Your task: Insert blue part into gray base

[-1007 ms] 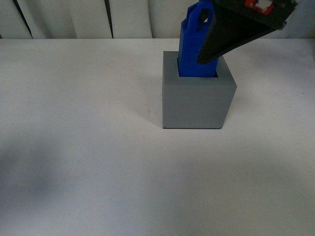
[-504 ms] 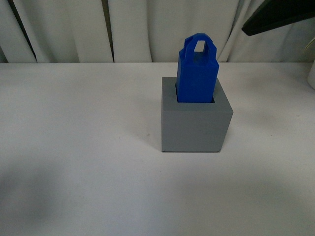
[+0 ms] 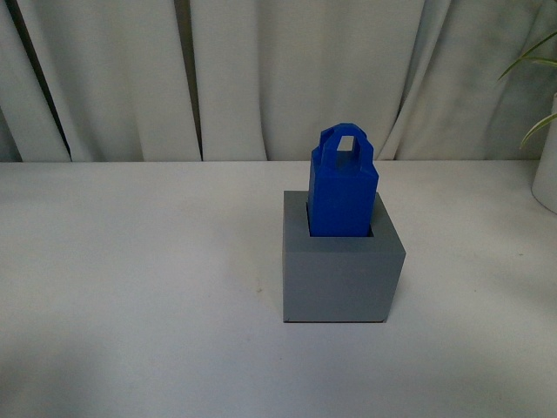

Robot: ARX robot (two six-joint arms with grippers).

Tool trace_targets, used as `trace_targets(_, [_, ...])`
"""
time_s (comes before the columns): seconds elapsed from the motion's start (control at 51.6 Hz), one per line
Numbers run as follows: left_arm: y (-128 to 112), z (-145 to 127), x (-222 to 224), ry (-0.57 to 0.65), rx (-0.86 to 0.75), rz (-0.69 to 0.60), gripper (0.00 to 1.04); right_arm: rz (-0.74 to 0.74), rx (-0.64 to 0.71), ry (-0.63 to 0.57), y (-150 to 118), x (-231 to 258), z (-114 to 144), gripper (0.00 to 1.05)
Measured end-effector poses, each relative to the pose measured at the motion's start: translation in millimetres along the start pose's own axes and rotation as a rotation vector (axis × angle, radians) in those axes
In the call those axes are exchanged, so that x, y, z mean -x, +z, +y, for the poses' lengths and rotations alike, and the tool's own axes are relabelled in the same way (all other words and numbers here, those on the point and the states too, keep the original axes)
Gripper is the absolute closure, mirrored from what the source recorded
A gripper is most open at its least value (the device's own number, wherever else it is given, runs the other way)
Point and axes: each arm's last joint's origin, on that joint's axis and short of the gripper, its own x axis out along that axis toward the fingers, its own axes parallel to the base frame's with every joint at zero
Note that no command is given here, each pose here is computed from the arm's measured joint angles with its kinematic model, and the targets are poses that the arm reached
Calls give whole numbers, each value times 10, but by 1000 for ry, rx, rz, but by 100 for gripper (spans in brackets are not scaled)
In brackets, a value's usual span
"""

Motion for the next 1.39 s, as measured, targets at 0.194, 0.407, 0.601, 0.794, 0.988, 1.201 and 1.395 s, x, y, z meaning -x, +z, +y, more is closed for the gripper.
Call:
trace_targets(0.194, [0, 0, 0, 0, 0, 0, 6, 4, -46, 4, -36, -13, 6, 7])
trace_targets(0.407, [0, 0, 0, 0, 0, 0, 6, -162, -128, -875, -354, -29, 233, 39])
trace_targets(0.601, [0, 0, 0, -1, 0, 0, 6, -343, -241, -993, -650, 95, 558, 79])
trace_targets(0.794, [0, 0, 0, 0, 0, 0, 6, -345, -258, -985, -874, 136, 786, 102])
trace_targets(0.988, [0, 0, 0, 0, 0, 0, 6, -349, -260, -985, -1006, 175, 938, 102])
trace_targets(1.201, [0, 0, 0, 0, 0, 0, 6, -347, -262, -984, -1109, 212, 1065, 102])
trace_targets(1.395, [0, 0, 0, 0, 0, 0, 6, -351, -259, -984, -1189, 258, 1190, 102])
